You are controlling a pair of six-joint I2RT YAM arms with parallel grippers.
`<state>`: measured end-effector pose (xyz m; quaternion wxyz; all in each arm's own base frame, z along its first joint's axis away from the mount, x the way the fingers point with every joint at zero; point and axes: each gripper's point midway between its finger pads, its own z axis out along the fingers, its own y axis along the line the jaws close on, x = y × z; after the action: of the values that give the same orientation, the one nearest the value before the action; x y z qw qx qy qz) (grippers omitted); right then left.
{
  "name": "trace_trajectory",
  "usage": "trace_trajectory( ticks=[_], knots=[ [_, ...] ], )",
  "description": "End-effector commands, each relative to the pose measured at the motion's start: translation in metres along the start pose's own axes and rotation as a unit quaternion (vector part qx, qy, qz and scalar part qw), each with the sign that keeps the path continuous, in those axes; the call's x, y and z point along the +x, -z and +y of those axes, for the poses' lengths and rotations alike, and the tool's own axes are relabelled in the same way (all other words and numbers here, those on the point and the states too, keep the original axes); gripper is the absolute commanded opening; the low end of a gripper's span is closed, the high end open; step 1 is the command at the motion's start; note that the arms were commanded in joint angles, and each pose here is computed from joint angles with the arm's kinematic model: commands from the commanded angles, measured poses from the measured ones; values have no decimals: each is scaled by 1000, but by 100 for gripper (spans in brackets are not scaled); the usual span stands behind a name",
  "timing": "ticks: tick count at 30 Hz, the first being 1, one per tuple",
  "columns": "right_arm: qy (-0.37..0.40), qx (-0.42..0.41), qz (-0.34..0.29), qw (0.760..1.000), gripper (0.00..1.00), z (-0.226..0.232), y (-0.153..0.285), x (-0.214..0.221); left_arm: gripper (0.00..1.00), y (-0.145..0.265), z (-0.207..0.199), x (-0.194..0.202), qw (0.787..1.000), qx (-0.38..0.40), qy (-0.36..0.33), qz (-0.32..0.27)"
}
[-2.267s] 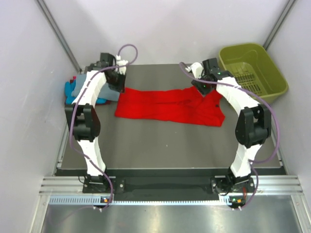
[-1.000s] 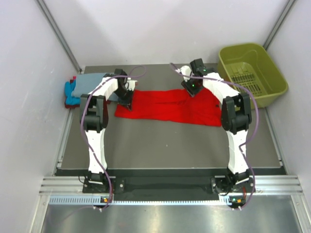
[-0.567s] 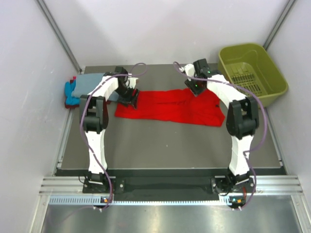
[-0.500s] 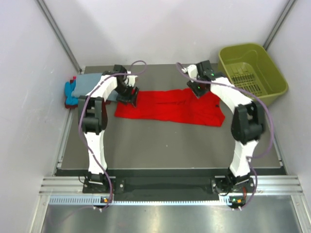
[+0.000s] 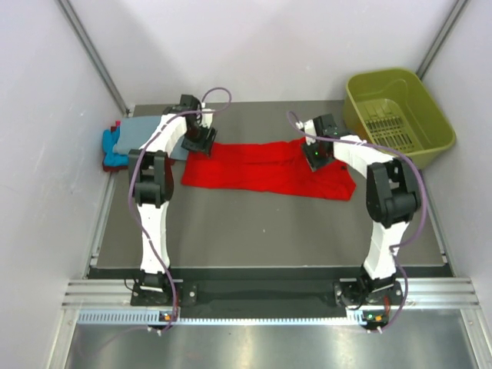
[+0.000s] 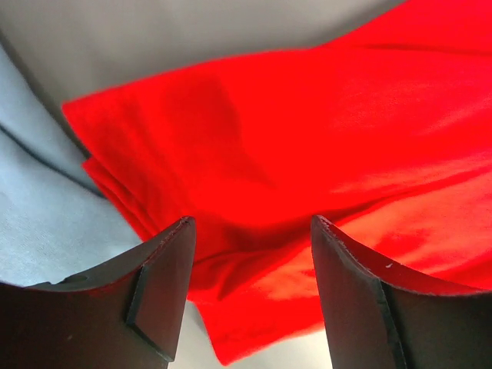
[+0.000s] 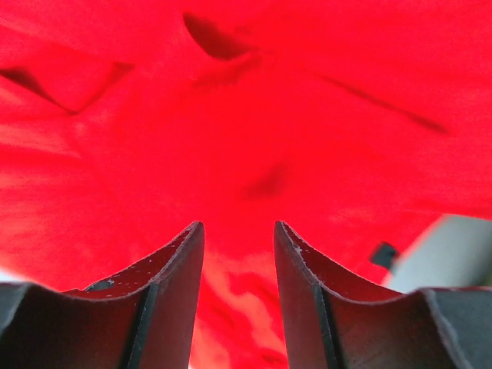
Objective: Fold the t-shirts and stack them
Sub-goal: Fold the tshirt
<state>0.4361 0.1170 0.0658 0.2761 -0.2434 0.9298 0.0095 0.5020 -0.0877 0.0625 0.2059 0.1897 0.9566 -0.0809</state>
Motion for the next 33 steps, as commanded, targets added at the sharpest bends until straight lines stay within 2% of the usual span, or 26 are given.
trace_trajectory(
  ticks=[1,4,10,21,24,25,28,33],
  knots=[
    [-20,3,-19,1000,43,-12,-5,-21,66,13,26,-6,999,-44,16,-11],
    [-24,9,-23,999,43,-20,-10,-26,66,24,38,3,998,-66,16,-12],
    [-26,12,7,1000,43,-24,-29,-3,69,36,58,23,995,-93,23,-2],
    [-32,13,11,999,43,-29,-42,-5,69,43,46,44,997,-69,21,35],
    [-36,17,4,999,43,-35,-39,-9,69,53,44,30,997,-63,33,3],
    [-39,18,7,999,43,-38,-40,-7,69,63,44,15,997,-63,32,-26],
    [-40,20,7,999,43,-40,-39,-5,69,81,45,-11,994,-72,35,-68],
    [-42,19,10,999,43,-39,-40,-3,72,105,71,-43,984,-136,11,-117]
  ],
)
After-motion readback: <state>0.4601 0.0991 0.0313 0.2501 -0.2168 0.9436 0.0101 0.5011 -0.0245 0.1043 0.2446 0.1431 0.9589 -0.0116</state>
